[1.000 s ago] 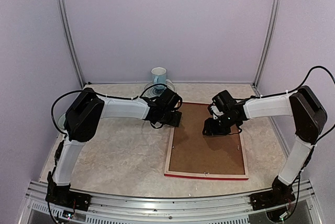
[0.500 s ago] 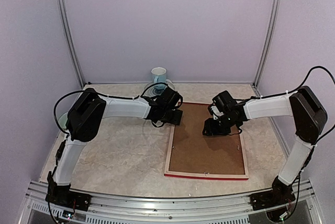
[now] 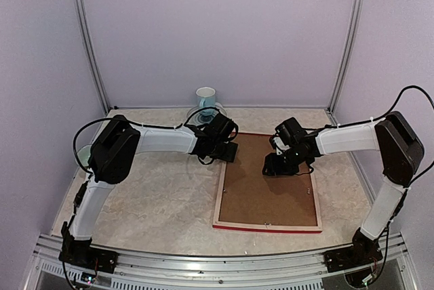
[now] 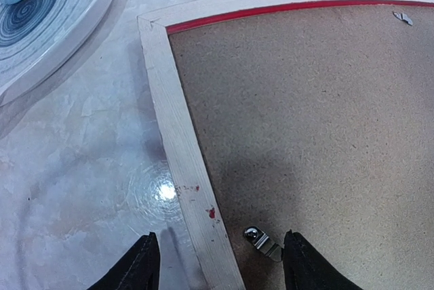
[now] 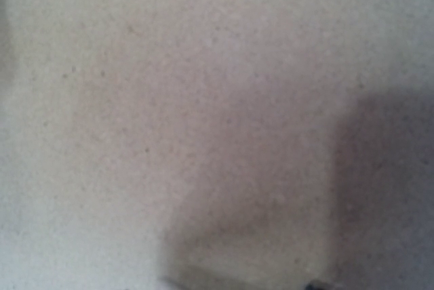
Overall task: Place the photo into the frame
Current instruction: Press the fastener onto the backboard.
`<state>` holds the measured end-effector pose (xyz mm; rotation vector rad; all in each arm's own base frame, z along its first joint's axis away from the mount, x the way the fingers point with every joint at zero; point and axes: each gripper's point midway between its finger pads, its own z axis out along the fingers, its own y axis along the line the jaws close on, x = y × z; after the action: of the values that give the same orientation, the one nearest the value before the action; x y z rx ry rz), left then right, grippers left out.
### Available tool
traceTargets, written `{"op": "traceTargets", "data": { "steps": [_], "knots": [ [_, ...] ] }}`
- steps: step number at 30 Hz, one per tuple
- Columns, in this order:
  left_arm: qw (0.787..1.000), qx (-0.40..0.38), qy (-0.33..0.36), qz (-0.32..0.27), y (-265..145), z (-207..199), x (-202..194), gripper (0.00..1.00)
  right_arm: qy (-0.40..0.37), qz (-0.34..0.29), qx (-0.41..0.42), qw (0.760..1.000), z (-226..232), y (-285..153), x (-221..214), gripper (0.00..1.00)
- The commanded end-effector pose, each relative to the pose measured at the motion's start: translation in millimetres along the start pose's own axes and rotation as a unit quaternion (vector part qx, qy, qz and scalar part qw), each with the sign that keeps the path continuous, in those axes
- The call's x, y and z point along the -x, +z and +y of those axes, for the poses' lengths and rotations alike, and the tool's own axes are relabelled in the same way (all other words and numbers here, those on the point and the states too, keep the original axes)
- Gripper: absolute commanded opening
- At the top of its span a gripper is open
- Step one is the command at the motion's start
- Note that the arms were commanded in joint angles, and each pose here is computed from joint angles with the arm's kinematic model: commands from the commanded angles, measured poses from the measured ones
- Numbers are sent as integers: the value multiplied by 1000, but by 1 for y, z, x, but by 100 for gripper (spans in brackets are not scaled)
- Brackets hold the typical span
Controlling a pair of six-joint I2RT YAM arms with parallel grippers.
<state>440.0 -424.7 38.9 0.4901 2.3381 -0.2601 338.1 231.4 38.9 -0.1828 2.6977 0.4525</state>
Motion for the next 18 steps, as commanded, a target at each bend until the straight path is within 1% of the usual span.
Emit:
{"op": "traceTargets", "data": {
  "steps": [1, 18],
  "knots": [
    [1000, 13, 6, -1, 3, 7, 3, 62, 11, 42, -23, 999, -14, 7, -25, 55],
    [999, 41, 26, 12, 1, 11, 0, 61, 12, 45, -23, 999, -14, 10, -26, 55]
  ]
}}
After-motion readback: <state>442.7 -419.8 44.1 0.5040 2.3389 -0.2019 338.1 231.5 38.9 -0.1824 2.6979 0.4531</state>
